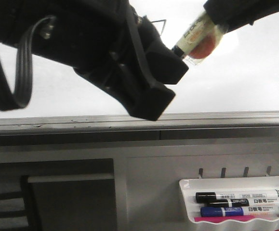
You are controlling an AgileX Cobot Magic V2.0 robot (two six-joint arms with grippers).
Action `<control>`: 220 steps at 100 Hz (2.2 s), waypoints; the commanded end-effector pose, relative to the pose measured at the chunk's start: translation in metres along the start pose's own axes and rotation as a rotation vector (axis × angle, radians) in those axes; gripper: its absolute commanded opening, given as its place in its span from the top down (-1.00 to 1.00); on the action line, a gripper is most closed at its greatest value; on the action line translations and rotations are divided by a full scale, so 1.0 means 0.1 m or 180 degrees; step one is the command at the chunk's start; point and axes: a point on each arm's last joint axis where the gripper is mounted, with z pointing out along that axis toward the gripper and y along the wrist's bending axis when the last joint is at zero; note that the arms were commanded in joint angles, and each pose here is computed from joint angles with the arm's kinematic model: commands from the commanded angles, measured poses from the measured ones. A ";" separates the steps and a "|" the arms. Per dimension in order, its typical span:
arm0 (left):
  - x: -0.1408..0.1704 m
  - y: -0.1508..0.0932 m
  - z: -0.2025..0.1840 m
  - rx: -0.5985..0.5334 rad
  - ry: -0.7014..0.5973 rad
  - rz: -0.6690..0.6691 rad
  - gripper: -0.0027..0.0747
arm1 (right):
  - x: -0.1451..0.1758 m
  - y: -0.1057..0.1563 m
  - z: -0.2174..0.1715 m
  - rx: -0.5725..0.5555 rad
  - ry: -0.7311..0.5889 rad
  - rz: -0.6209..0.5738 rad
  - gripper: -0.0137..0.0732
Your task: Write number 7 on whiteboard
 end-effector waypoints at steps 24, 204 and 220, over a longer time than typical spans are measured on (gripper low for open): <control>-0.23 0.11 -0.13 -0.0186 -0.0371 -0.0346 0.98 | -0.10 0.14 -0.13 -0.0153 -0.0240 -0.0063 -0.40; 0.26 1.01 -0.10 -0.1840 -0.0487 -0.2475 0.98 | 0.23 0.44 -0.93 0.1096 -0.1379 -0.0424 -0.39; 0.26 1.01 -0.10 -0.1846 -0.0490 -0.2479 0.65 | 0.23 0.44 -0.93 0.1092 -0.1382 -0.0422 -0.39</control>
